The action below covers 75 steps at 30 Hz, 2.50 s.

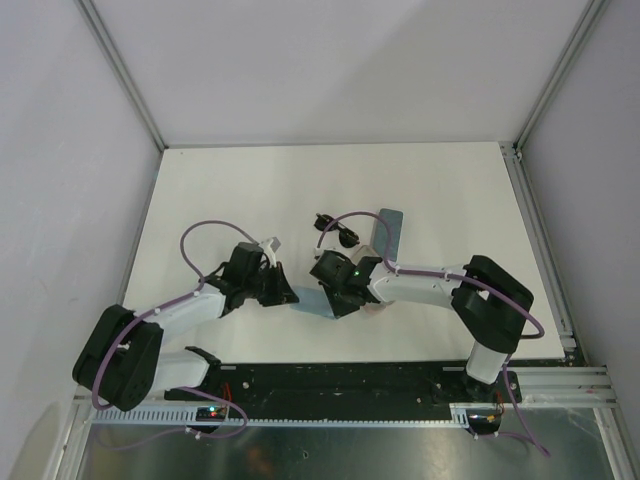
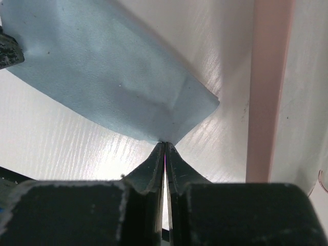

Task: Organize the sunglasses
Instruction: Fold the glasses cleaning cloth at the center of the board, then pick up the folded cleaning cloth from the sunglasses case.

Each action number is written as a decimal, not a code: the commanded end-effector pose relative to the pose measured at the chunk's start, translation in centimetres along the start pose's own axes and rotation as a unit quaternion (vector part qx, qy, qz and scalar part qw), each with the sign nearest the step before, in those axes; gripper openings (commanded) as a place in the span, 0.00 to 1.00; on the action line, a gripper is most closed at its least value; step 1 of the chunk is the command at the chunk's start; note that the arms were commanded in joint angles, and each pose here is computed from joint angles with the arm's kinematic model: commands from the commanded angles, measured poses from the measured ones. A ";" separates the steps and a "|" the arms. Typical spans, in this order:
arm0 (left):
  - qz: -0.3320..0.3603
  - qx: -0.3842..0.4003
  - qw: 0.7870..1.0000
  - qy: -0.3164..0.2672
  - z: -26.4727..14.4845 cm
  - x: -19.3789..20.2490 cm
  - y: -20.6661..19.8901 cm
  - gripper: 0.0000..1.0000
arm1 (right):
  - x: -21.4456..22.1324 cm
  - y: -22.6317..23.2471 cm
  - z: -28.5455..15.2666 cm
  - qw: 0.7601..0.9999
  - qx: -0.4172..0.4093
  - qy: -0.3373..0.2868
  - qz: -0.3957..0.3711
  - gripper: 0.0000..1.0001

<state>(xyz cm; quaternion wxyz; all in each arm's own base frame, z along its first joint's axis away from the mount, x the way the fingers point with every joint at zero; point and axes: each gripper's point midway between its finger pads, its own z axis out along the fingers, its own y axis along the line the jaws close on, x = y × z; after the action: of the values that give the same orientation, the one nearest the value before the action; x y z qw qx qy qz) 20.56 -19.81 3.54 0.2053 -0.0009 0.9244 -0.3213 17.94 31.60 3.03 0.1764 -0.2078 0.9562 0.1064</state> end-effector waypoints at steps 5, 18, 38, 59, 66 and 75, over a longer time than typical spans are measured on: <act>0.012 0.000 1.000 -0.017 -0.8 -0.4 -0.5 0.43 | -0.8 0.5 -0.8 1.000 -0.006 -0.019 0.003 0.23; 0.066 -0.066 0.994 -0.054 -2.1 -4.5 -0.2 0.63 | -2.6 -1.4 -1.6 0.998 0.014 -0.046 0.033 0.32; 0.102 -0.085 0.991 -0.032 0.7 -5.7 0.7 0.44 | -3.4 -3.5 1.8 0.998 0.025 -0.030 0.041 0.29; 0.108 -0.084 0.991 0.002 2.8 -4.4 1.8 0.43 | -2.6 -4.1 3.0 0.999 0.043 -0.018 0.019 0.09; 0.109 -0.072 0.991 0.034 3.8 -3.2 1.7 0.31 | -2.8 -4.0 2.8 0.999 0.039 -0.022 0.021 0.06; 0.102 -0.069 0.991 0.053 4.0 -2.1 2.1 0.00 | -3.0 -4.0 2.5 0.999 0.036 -0.024 0.026 0.05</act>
<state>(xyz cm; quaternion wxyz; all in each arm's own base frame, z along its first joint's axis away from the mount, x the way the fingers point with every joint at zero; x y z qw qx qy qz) 25.56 -20.81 1.42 0.2126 0.0853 0.9413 -0.2481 22.86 30.39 1.87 0.2098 -0.1748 0.9574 0.0938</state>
